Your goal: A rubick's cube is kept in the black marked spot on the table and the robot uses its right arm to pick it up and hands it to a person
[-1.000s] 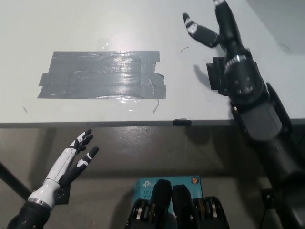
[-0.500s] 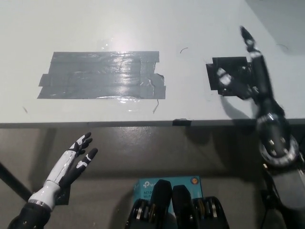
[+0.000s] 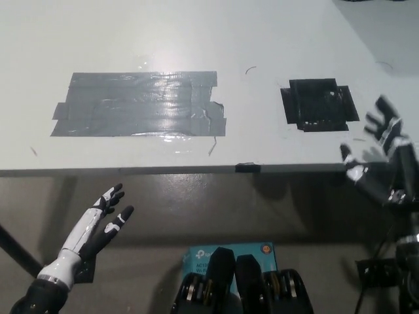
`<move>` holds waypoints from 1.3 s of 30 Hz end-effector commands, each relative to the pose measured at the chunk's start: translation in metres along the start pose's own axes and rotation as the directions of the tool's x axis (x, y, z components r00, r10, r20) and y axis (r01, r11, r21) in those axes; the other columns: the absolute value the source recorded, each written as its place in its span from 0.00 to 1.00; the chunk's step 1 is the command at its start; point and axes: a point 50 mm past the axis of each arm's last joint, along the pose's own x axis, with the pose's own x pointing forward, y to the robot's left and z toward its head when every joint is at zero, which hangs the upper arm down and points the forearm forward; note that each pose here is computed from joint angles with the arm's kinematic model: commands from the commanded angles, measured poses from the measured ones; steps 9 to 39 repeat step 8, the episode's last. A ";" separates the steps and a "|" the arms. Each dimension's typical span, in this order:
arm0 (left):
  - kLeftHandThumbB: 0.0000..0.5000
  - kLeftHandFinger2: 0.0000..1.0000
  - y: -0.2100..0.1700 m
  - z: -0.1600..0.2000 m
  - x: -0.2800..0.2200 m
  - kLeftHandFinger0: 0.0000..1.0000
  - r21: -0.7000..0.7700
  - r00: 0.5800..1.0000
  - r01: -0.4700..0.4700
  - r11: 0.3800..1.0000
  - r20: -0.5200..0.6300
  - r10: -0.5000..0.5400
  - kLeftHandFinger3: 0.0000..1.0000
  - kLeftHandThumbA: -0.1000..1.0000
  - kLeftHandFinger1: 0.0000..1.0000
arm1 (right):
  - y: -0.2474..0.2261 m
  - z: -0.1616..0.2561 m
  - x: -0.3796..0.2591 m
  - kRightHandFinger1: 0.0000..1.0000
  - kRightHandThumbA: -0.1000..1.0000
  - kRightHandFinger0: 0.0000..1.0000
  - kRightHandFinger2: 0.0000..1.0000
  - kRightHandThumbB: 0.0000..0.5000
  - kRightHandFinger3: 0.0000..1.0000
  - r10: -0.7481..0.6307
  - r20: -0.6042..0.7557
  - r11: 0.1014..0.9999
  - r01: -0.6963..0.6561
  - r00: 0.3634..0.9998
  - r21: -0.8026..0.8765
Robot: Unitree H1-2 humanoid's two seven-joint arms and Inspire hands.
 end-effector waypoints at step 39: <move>0.26 1.00 0.001 -0.004 -0.011 1.00 0.007 0.999 -0.012 1.000 0.038 0.012 1.00 0.88 1.00 | 0.021 -0.048 -0.017 0.86 0.60 0.79 1.00 0.44 1.00 0.142 -0.068 0.988 -0.138 0.988 0.066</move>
